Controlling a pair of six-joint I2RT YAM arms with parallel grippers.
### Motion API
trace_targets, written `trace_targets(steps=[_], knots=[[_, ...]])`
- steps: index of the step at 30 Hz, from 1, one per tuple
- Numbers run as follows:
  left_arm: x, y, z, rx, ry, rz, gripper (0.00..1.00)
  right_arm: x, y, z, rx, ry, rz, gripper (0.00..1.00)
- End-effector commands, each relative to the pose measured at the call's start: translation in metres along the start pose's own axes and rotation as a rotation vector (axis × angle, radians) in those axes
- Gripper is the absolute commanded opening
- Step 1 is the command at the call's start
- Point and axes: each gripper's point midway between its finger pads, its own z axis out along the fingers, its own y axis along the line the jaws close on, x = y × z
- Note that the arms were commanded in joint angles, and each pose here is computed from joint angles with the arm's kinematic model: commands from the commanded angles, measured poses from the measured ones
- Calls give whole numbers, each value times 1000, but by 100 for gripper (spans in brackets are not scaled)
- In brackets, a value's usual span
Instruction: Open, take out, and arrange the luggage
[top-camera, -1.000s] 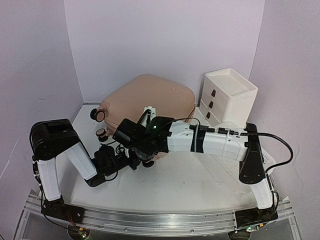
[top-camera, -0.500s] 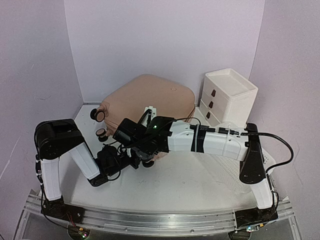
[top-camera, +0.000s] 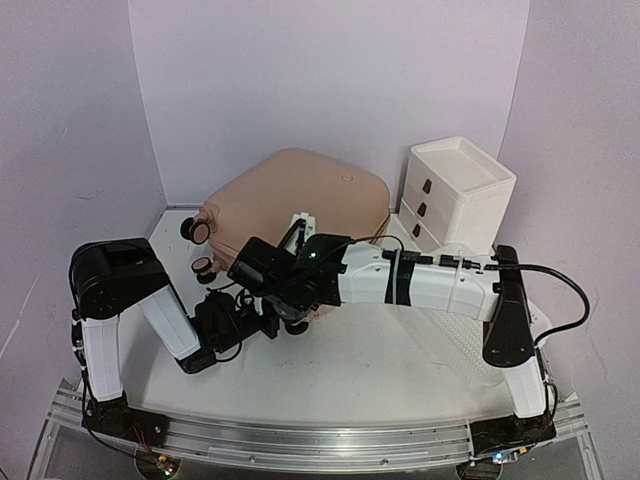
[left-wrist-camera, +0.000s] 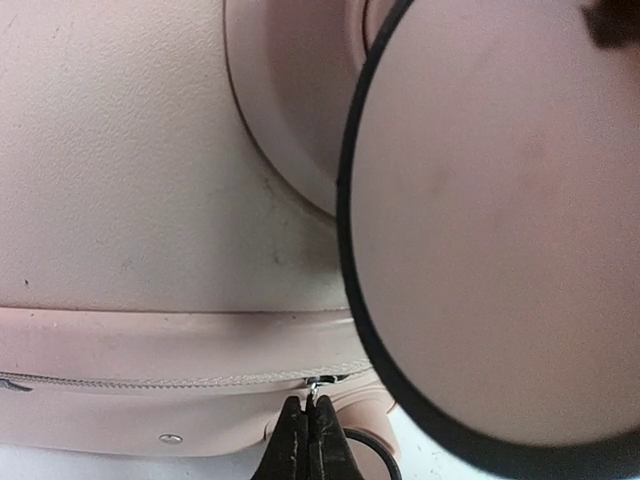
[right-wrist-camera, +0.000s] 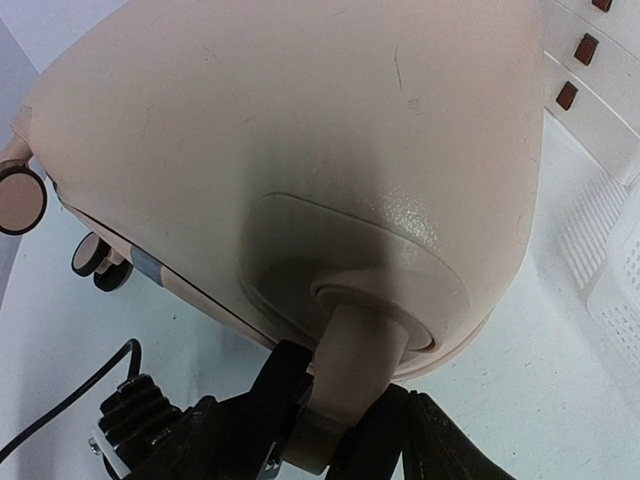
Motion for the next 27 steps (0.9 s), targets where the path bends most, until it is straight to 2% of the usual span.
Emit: trace_targets(steps=[1, 3, 5, 13, 15, 18, 21, 27], knots=[[-35, 4, -4, -28, -102, 19, 0, -7, -1, -20, -45, 30, -35, 31], [-35, 5, -7, -30, -100, 23, 0, -7, -3, -20, -39, 25, -41, 25], [-34, 4, -9, -28, -96, 34, 0, -9, -4, -21, -37, 20, -44, 22], [-28, 10, -12, -58, -79, 40, 0, -11, -6, -22, -37, 15, -44, 20], [-26, 3, -10, -17, -72, 68, 1, -11, -7, -22, -37, 13, -44, 20], [-23, -12, -7, 67, -62, 64, 10, -11, -6, -22, -39, 13, -43, 20], [-19, -14, -3, 80, -56, 57, 22, -11, -5, -22, -44, 16, -41, 20], [-16, -14, 7, 75, -57, 57, 28, -10, -5, -22, -44, 18, -42, 20]])
